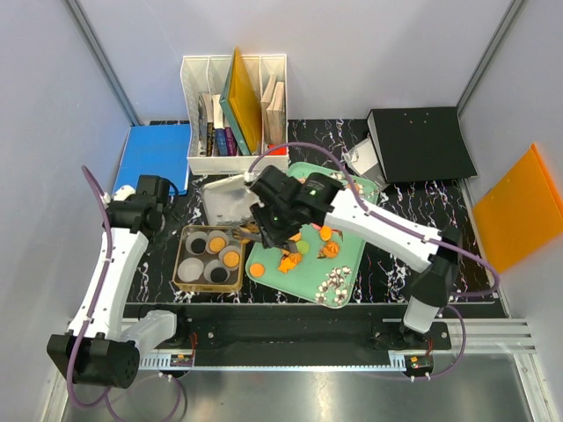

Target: Pack the cookies

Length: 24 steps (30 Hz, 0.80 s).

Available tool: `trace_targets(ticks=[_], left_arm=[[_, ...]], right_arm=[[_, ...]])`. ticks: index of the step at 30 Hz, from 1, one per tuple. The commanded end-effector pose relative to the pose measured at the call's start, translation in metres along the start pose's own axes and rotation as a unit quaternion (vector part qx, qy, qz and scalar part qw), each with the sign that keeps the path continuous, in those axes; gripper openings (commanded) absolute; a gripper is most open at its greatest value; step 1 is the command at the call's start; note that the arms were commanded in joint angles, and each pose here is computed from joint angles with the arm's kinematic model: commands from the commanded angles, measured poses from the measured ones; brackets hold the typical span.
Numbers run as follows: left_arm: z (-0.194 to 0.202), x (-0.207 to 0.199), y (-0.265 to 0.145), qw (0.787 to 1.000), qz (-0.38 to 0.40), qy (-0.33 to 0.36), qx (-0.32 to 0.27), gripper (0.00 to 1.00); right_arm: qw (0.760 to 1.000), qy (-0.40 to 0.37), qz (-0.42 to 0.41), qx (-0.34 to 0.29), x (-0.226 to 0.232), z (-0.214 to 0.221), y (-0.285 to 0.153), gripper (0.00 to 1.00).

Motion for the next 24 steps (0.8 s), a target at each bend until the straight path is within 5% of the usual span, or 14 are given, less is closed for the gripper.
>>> trace_targets(ticks=[1,24], left_arm=[[-0.012,0.009,-0.008,0.999,-0.011,-0.027,-0.032,0.99],[-0.016,0.024,-0.008,0.996,-0.051,-0.054,-0.051,0.99]], right_arm=[[0.995,-0.056,-0.070,-0.042,0.045,-0.023,-0.008,0.26],[0.975,-0.158,-0.154,0.005,0.113,-0.037,0.036,0.27]])
Point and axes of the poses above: each gripper's point midway between its finger pads, its own y axis out along the fingers, its own x axis along the line the jaws close on, z = x × y, the point moved 4 cm from there along -y, back along the fingers, and after that the axes turned 10 degrees about -y, right-handed, at the moved point
